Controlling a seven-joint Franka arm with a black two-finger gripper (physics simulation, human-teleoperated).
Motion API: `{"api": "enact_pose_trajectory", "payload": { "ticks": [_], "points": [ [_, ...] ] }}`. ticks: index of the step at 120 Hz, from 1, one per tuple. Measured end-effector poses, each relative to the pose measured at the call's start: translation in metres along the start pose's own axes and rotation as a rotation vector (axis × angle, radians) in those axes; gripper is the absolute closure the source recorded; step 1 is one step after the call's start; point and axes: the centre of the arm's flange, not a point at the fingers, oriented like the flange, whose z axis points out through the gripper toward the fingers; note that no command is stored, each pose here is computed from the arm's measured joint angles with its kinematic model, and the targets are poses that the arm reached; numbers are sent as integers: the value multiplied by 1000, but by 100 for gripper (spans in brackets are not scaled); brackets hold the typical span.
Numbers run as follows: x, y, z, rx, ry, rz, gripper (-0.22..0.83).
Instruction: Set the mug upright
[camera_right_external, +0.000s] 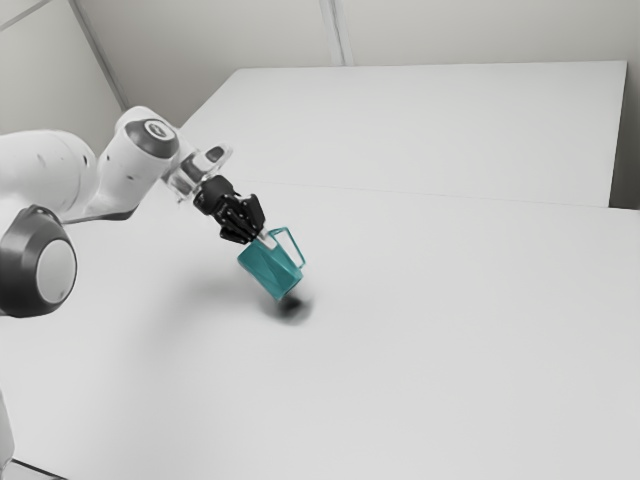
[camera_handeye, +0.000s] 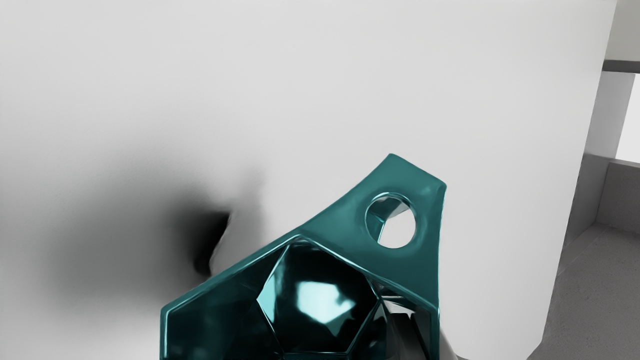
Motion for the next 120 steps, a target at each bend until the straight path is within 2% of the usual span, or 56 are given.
{"api": "enact_pose_trajectory", "payload": {
  "ticks": [41, 79, 95, 120],
  "points": [
    [7, 19, 1, 227, -16, -2, 79],
    [23, 60, -2, 474, -17, 62, 79],
    [28, 60, 8, 581, -35, 64, 79],
    [35, 62, 15, 707, -13, 76, 79]
  ]
}}
